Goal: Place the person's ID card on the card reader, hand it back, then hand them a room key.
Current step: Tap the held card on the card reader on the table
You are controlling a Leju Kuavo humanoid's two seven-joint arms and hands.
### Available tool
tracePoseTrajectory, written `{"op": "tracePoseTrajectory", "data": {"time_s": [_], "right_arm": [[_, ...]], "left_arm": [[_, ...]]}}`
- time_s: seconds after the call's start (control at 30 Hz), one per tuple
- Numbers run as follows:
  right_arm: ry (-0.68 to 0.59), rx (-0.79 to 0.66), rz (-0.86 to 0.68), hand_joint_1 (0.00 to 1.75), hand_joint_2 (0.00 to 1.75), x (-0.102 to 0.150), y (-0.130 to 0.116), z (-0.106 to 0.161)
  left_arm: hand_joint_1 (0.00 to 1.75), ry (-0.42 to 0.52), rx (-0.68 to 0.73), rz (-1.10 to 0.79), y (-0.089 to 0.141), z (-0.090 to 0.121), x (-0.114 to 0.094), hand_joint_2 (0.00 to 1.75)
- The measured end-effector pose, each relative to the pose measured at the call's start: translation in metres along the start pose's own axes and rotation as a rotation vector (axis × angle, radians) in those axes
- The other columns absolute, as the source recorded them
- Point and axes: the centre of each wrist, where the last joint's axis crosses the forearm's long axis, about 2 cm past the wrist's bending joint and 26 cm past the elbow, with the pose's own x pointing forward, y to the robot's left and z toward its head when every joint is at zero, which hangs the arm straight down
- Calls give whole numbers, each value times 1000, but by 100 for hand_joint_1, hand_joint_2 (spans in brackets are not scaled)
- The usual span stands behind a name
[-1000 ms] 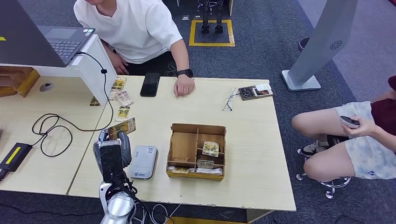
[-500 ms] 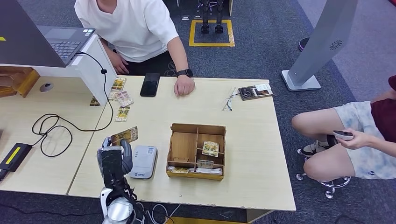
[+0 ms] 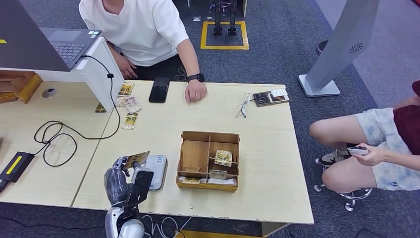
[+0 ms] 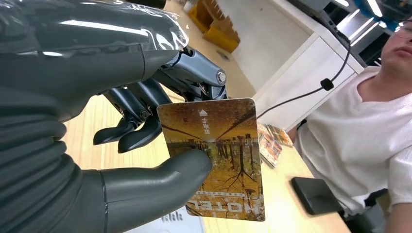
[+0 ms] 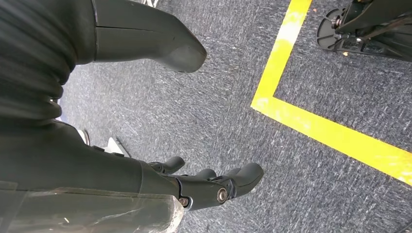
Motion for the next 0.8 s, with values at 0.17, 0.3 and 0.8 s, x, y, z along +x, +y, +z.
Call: {"op": "tracePoseTrajectory", "data": {"time_s": [0.17,0.3,0.8], "right_arm": [[0,0,1,0,175,0,0,0],[0,-1,3,0,175,0,0,0],[0,-1,6,0,175,1,0,0]], "left_arm": [[175,-35,-9,-127,7,4,-17,175],[175,-61,-22,-233,16,6,-29,175],[175,-226,109,-357,60,-9,-33,175]]}}
